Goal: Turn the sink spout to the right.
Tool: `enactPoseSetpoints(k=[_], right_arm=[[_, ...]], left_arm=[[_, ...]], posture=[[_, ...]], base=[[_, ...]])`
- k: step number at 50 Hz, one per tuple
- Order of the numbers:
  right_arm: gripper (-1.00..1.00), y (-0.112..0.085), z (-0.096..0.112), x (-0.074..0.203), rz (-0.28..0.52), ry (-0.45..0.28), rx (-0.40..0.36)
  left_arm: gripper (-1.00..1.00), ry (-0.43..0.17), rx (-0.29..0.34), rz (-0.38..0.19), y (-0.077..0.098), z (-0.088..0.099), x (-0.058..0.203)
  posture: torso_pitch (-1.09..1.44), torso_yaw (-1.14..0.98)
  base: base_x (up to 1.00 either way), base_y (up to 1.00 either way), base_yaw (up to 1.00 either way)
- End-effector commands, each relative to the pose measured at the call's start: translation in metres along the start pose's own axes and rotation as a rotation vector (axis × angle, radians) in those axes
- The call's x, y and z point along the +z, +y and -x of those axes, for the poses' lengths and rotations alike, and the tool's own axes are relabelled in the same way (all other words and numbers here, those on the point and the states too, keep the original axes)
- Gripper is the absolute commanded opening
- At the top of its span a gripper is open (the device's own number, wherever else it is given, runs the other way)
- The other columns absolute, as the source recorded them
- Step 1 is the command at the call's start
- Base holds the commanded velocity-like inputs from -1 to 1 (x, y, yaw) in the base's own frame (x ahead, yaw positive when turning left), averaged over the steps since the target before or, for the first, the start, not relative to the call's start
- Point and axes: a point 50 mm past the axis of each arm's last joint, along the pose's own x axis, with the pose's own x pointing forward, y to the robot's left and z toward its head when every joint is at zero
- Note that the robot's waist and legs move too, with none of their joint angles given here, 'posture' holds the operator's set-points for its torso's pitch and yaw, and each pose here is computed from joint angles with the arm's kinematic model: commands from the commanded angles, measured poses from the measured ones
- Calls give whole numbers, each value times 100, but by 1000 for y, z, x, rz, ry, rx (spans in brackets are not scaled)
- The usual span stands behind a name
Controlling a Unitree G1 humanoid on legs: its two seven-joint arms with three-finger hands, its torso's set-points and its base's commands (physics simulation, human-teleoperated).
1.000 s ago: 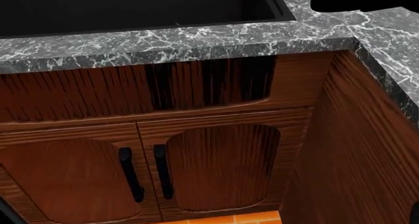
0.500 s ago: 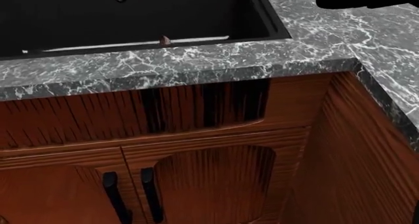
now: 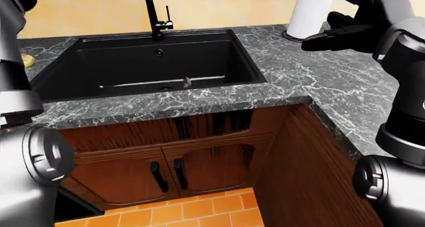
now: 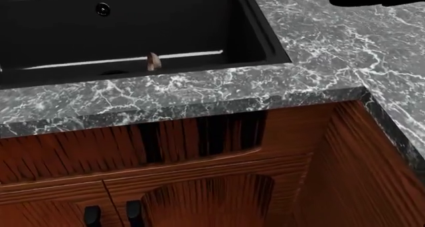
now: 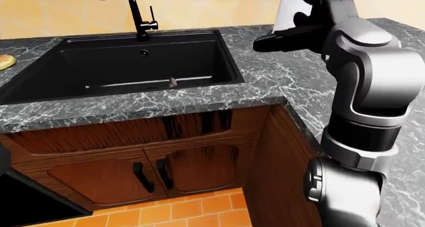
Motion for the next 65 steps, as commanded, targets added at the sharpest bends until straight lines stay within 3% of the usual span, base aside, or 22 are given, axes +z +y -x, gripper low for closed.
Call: enactPoseSetpoints(k=[1, 26, 65], right_arm=[[100, 0, 7, 20, 14, -107, 4], [100, 0, 8, 21, 16, -109, 3], [100, 0, 9, 23, 22, -110, 4]], left_arm=[[100, -138, 41, 14, 15, 8, 35], [100, -139, 89, 25, 36, 8, 37], [100, -134, 99, 5, 44, 12, 36]], posture=[[0, 0], [0, 0], [0, 0]], base=[[18, 0, 0], [17, 0, 0], [17, 0, 0]])
